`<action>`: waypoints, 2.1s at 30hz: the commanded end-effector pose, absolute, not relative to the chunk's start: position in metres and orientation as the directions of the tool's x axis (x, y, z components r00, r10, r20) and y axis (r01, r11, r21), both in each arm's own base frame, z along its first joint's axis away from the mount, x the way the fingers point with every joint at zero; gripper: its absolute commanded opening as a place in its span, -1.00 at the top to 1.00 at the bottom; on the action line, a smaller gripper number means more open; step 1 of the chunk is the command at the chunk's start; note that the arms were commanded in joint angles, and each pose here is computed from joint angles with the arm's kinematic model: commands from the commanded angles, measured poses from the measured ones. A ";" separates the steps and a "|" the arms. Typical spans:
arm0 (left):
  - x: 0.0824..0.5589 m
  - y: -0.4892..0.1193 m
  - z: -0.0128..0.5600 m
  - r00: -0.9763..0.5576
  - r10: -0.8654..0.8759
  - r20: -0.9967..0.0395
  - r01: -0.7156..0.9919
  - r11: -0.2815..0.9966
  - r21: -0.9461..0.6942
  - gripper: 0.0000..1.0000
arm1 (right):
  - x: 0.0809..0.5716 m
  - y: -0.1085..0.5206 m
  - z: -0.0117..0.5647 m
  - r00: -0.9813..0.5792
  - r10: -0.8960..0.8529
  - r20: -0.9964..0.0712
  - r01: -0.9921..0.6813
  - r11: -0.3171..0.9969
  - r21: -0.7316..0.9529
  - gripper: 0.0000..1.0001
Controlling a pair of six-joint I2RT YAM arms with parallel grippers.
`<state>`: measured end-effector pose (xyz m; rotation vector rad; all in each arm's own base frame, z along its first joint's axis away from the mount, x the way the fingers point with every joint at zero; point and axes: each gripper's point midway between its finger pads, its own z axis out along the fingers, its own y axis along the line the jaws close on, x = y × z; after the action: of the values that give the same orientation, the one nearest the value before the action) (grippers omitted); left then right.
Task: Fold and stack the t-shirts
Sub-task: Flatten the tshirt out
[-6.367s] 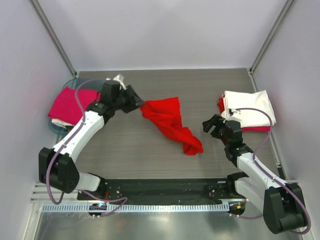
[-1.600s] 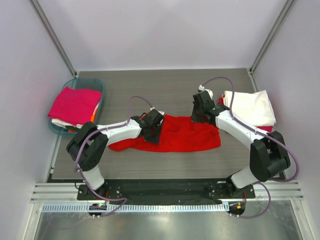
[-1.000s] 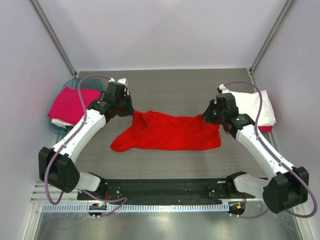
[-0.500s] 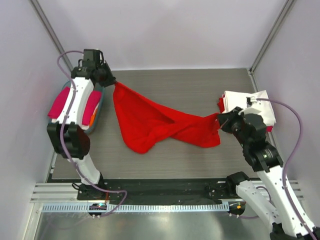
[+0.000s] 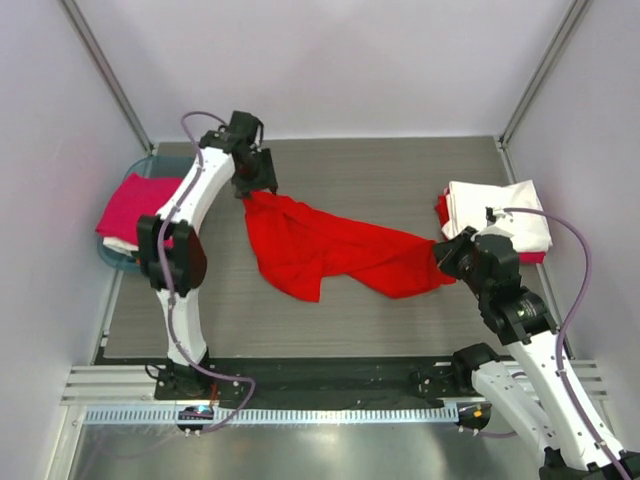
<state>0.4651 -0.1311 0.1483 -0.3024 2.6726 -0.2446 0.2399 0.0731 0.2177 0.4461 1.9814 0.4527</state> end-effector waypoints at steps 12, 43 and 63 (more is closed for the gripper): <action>0.244 -0.184 0.168 -0.859 -0.276 -0.431 -0.024 0.862 -0.506 -1.00 | 0.248 0.070 0.205 -0.421 0.487 -0.765 0.141 0.869 0.475 0.95; 0.253 -0.257 0.076 -0.657 -0.686 -0.313 -0.430 0.682 -0.592 -0.29 | 0.246 0.083 0.178 -0.497 0.484 -0.720 0.131 0.862 0.489 0.94; 0.243 -0.234 0.025 -0.697 -0.610 -0.377 -0.522 0.792 -0.318 -0.03 | 0.247 0.082 0.178 -0.499 0.499 -0.708 0.151 0.855 0.496 0.95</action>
<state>0.2436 -0.2573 0.0291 -0.8806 2.5169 -0.4518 0.2398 0.0808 0.1658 0.4632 2.1226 0.4415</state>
